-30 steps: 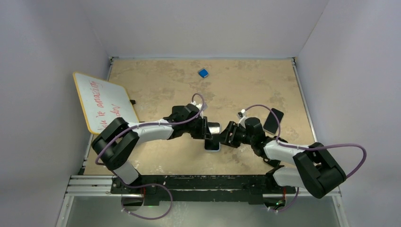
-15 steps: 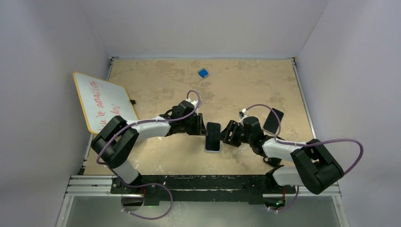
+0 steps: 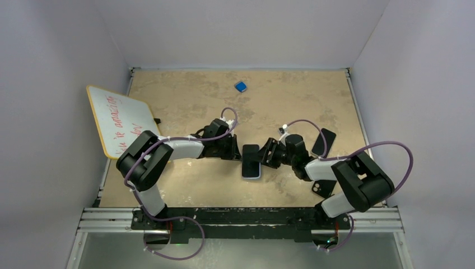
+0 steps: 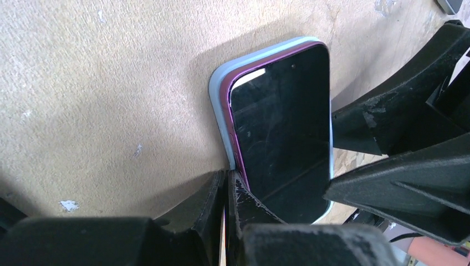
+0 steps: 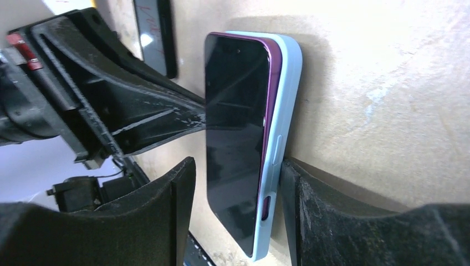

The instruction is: Put the phone into the phone case

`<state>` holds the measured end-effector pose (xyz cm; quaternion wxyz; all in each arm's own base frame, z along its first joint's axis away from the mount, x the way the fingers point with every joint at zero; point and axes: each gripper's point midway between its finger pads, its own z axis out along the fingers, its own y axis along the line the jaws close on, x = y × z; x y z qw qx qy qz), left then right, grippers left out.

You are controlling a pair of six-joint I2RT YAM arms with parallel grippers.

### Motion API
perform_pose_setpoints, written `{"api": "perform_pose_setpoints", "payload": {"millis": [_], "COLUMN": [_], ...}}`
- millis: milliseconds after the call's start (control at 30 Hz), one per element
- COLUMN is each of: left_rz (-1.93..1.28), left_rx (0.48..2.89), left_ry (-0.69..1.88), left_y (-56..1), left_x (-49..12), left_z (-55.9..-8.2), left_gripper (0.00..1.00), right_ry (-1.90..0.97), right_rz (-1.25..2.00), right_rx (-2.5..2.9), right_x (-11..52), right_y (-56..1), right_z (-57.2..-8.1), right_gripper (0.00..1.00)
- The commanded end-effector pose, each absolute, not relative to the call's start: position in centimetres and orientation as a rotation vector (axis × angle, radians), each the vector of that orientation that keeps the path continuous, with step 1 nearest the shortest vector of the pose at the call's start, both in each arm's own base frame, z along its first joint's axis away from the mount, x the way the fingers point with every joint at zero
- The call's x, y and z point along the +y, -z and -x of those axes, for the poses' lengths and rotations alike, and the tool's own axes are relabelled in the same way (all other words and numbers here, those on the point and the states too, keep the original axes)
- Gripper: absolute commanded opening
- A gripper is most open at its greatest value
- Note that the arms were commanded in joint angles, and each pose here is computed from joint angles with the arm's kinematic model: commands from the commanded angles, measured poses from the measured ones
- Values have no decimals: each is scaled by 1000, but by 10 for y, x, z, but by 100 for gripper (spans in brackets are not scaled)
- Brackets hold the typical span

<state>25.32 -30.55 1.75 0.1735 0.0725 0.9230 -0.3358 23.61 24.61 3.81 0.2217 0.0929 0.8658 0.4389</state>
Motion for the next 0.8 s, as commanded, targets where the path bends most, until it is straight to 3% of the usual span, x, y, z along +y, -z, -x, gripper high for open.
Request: {"api": "perform_pose_setpoints", "payload": {"millis": [0,167,333,500,633,767], "left_rz": [-272,-272,-266,-240,-186,-151], "left_rx": [2605,2613,2613,2595,2511,2381], "left_ry": [971,946,955,1028,1100,1204], "left_y": [-20,-21,-23,-37,-71,-122], "left_x": [-309,-305,-306,-308,-296,-281], "left_z": [-250,-250,-249,-248,-263,-280], "left_gripper": [7,8,9,10,21,38], "right_ry": [-1447,-1462,-1435,-1479,-1439,-1426], "right_rz": [-162,-191,-223,-223,-180,-108], "right_rx": [2202,2217,2273,2260,2216,2162], "right_x": [269,267,266,268,263,262], "right_y": [-83,-72,-53,-53,-65,-90], "right_z": [-241,-238,-236,-235,-238,-242], "right_gripper": [58,53,40,14,1,0]}}
